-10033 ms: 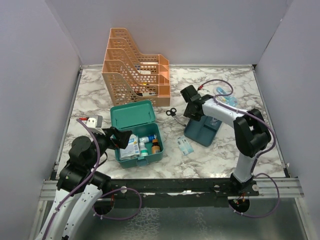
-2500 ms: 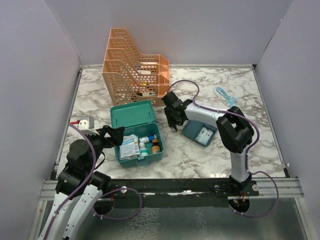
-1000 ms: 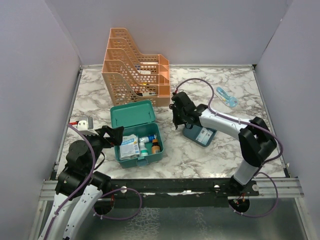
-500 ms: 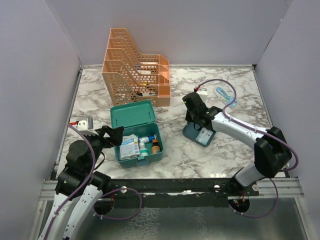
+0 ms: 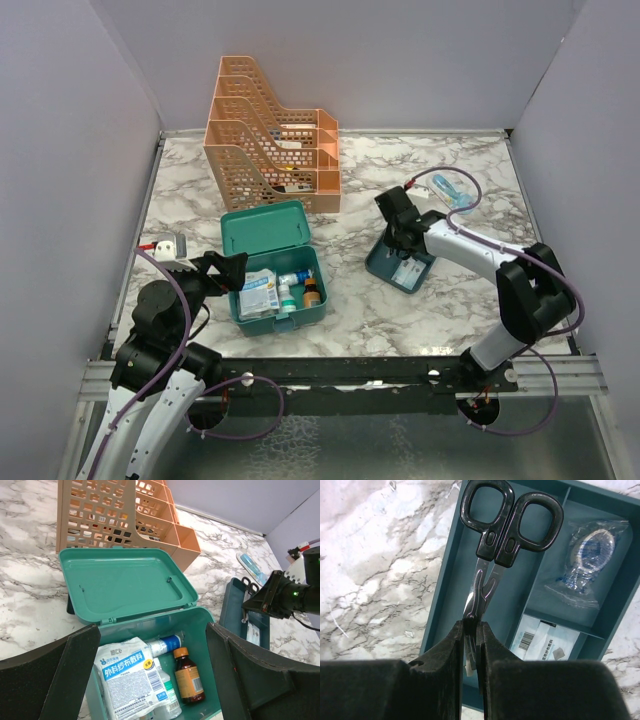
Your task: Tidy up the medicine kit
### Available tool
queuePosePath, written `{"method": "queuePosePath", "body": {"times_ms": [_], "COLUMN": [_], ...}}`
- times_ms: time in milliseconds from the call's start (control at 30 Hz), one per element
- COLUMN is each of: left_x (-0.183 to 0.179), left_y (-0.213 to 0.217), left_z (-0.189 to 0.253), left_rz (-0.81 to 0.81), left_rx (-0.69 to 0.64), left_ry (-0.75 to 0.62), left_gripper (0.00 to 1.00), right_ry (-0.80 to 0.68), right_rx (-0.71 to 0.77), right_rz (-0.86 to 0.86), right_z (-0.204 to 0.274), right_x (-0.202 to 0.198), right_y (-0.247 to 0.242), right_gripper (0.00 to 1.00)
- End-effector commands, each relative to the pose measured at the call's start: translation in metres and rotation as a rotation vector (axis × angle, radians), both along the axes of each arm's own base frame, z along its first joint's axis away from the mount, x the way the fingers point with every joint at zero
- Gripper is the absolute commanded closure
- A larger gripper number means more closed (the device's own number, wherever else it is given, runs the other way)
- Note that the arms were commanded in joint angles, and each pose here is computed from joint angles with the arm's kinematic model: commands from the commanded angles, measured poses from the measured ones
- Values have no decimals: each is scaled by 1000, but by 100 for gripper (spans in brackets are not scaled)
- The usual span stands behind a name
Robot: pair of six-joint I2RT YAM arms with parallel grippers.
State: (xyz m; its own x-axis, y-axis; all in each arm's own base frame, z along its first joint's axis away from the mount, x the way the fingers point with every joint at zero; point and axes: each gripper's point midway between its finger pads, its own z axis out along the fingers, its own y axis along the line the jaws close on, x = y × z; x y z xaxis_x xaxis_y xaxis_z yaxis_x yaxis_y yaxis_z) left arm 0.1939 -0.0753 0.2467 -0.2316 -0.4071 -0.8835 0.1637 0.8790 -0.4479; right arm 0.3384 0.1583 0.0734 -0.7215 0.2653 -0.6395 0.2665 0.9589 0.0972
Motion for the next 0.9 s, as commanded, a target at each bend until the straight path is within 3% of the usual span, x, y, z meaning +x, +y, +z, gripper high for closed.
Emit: {"method": "queuePosePath", "body": {"times_ms": [0, 200, 600, 867], "left_x": [1, 1, 1, 2], "left_y": [2, 2, 1, 1], "left_z": [-2, -3, -3, -4], "left_rz": [13, 12, 12, 10], "left_rx": [-2, 0, 0, 3], "left_ry": [7, 9, 10, 17], "left_gripper": [10, 10, 10, 10], "right_ry": [48, 86, 149, 124], "right_rx": [1, -1, 8, 30], "right_rz": [28, 6, 126, 123], "right_z": [-16, -30, -42, -24], "right_x": [-1, -9, -10, -11], "right_y": [5, 2, 15, 15], "right_gripper": [95, 95, 89, 65]}}
